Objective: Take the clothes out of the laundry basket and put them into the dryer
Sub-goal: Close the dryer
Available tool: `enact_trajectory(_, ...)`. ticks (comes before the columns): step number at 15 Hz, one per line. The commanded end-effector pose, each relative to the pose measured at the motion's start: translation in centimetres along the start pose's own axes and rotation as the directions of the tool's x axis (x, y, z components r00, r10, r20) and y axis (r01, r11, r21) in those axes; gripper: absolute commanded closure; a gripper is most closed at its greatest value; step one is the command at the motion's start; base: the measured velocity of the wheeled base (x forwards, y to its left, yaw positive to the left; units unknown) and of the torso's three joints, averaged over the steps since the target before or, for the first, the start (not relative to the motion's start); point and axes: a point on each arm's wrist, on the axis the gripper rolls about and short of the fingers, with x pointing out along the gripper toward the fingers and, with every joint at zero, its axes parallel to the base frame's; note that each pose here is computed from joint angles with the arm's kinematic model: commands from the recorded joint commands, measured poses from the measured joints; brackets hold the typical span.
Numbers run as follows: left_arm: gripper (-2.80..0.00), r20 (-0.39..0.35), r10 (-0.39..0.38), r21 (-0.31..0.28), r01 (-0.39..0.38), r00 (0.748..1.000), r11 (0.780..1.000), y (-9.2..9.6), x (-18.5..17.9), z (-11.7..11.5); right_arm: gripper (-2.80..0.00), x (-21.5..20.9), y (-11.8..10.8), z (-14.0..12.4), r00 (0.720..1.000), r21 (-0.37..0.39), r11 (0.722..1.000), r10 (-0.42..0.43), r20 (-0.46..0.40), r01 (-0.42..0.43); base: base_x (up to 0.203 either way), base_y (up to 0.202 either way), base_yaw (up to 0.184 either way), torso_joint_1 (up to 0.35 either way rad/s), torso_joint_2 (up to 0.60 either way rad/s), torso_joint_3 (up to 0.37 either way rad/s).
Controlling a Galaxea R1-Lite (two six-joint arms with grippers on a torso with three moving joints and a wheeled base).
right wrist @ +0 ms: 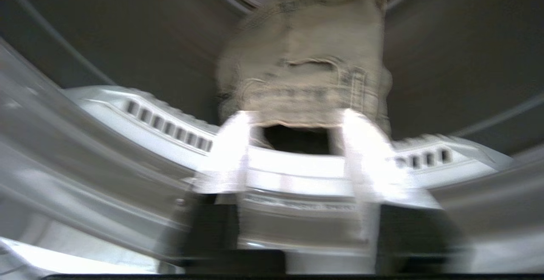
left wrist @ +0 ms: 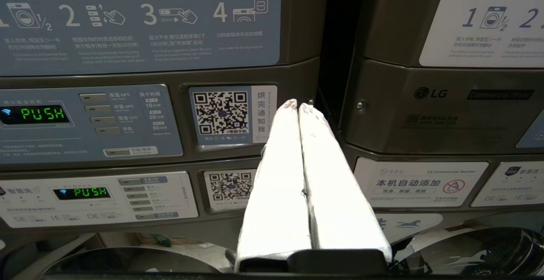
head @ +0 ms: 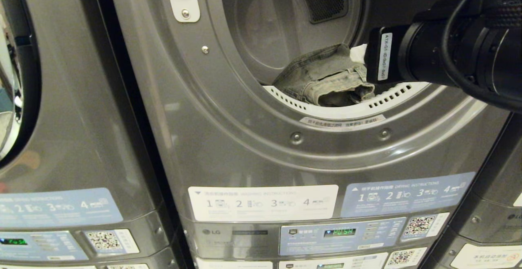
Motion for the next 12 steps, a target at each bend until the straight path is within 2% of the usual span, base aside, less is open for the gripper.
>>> enact_trajectory(1,0.0,-0.001,0.0,0.0,0.0,1.0,1.0,0.0,0.0,0.0,0.0,0.4,-1.4,-0.2,0.998,0.003,0.998,-0.056,-0.008,0.056,0.0,0.0,0.0,0.0,0.0,0.0)
enact_trajectory(3,0.0,-0.001,0.0,0.0,0.0,1.0,1.0,0.0,0.0,0.0,0.0,0.9,-3.9,-0.6,0.989,0.007,0.989,-0.15,-0.019,0.15,0.0,0.0,0.0,0.0,0.0,0.0)
enact_trajectory(6,0.0,-0.001,0.0,0.0,0.0,1.0,1.0,0.0,0.0,0.0,0.0,-0.9,-7.8,-1.1,0.961,0.011,0.961,-0.274,-0.028,0.275,0.0,0.0,0.0,0.0,0.0,0.0)
enact_trajectory(8,0.0,-0.001,0.0,0.0,0.0,1.0,1.0,0.0,0.0,0.0,0.0,-3.3,-9.4,-3.4,0.957,-0.035,0.961,-0.277,-0.091,0.275,0.0,0.0,0.0,0.0,0.0,0.0)
enact_trajectory(10,0.0,-0.001,0.0,0.0,0.0,1.0,1.0,0.0,0.0,0.0,0.0,-6.6,-12.4,-5.7,0.955,-0.05,0.976,-0.218,-0.201,0.212,0.0,0.0,0.0,0.0,0.0,0.0)
enact_trajectory(12,0.0,-0.001,0.0,0.001,0.0,1.0,1.0,0.0,0.0,0.0,0.0,-9.4,-15.2,-9.1,0.923,-0.011,0.982,-0.182,-0.339,0.189,0.0,0.0,0.0,0.0,0.0,0.0)
